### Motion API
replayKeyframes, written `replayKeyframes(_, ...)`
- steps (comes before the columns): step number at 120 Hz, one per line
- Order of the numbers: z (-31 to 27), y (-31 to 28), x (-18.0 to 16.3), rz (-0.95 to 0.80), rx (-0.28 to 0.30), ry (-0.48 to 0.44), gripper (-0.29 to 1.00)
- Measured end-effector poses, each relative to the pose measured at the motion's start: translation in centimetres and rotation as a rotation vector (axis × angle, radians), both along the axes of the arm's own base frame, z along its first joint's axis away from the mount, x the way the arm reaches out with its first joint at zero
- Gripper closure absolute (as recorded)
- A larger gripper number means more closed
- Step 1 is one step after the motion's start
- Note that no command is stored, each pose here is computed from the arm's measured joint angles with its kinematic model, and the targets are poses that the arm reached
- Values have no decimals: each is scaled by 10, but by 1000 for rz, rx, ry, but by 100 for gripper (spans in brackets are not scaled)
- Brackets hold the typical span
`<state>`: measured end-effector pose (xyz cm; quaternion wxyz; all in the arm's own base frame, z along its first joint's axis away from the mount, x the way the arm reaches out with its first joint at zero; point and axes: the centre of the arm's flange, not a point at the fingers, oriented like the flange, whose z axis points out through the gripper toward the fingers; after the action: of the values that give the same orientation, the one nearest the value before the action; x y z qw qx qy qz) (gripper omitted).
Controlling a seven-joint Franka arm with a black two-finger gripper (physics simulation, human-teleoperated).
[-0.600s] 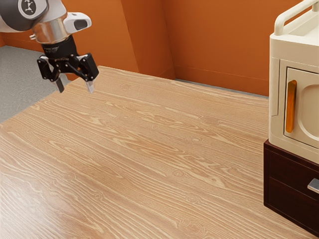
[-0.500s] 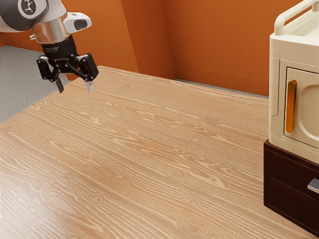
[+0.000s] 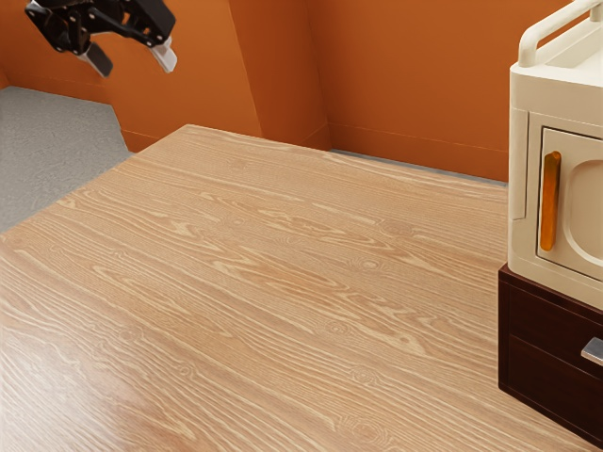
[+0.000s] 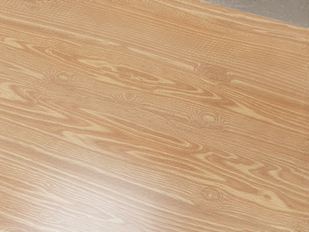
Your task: Pull the drawer handle with one arm to open the drawer
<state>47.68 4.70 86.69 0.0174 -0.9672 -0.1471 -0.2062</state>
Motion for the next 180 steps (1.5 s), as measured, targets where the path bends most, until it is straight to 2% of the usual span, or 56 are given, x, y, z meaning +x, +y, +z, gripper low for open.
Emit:
replayKeyframes(18, -2, -30, 7, -60, -9, -10, 0)
replayKeyframes(30, -24, -50, 23, -111, -58, 35, 0)
replayKeyframes(41, -35, -62, 23, -130, -87, 74, 0)
replayKeyframes(47, -46, -62, 4, -118, -91, 112, 0)
replayKeyframes(59, -83, -17, -44, 33, -93, 187, 0)
replayKeyframes(66, -114, -31, -64, 40, -81, 222, 0)
replayKeyframes(73, -150, -52, -77, 17, -93, 252, 0)
replayKeyframes(88, -213, -126, -106, -135, -83, 342, 0)
replayKeyframes(95, -241, -165, -119, -229, -50, 396, 0)
replayKeyframes(104, -255, -219, -136, -392, 25, 404, 0)
replayKeyframes(118, -244, -285, -159, -694, 160, 322, 0)
replayKeyframes(133, -239, -313, -169, -896, 300, 222, 0)
replayKeyframes(145, -250, -339, -175, -1038, 376, 169, 0)
replayKeyframes(152, -253, -359, -175, -1119, 402, 134, 0)
replayKeyframes(160, -239, -380, -172, -1187, 384, 96, 0)
replayKeyframes(170, -233, -399, -166, -1254, 376, 84, 0)
replayKeyframes(180, -237, -416, -162, -1323, 400, 83, 0)
